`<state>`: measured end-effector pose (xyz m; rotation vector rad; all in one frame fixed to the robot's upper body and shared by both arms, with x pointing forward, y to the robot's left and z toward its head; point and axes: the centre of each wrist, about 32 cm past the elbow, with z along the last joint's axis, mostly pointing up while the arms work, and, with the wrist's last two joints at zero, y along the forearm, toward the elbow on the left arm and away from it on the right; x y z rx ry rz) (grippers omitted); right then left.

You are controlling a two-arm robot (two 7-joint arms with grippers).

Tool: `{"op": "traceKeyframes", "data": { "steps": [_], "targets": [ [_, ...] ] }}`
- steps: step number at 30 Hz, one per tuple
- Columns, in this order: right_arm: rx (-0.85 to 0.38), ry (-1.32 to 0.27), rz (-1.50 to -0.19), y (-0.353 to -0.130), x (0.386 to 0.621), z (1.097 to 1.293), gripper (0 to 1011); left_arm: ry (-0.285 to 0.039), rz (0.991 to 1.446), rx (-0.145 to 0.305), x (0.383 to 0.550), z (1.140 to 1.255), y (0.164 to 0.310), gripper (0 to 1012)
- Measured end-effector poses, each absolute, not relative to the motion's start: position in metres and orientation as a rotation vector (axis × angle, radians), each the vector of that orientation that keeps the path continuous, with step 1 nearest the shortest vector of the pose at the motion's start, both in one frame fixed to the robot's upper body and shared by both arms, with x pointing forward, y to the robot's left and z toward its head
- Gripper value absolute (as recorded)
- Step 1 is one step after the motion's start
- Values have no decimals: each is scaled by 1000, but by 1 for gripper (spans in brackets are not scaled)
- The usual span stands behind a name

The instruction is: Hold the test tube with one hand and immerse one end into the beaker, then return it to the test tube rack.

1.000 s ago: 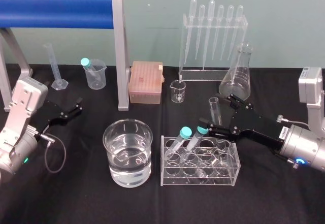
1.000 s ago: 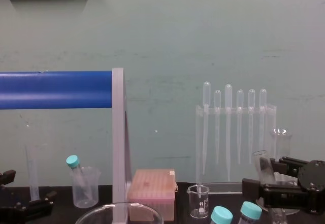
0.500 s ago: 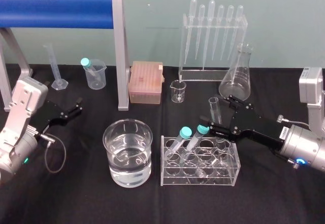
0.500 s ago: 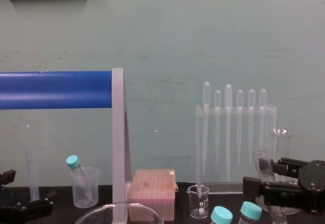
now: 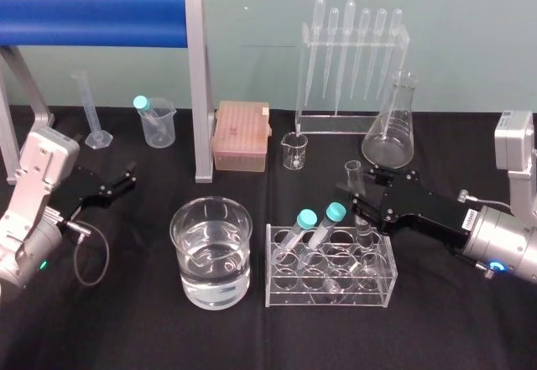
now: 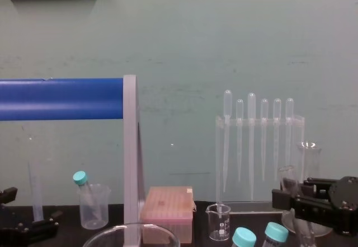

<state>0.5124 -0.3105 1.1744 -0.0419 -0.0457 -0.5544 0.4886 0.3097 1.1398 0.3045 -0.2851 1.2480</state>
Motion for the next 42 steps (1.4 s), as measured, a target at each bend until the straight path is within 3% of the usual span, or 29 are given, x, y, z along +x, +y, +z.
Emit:
{"op": "traceKeyframes", "data": {
  "steps": [7,27,42],
  "targets": [
    [-42,-46,-554,-310,512,1174,233,-285,1248,304,489,1140,310,1000],
    [-42,-46,-554,-310,512,1174,227,-285,1248,304,489,1140,310,1000],
    [46,-69,-565,-316,509,1190,227,-285,1248,304,489,1140,310,1000]
  ]
}}
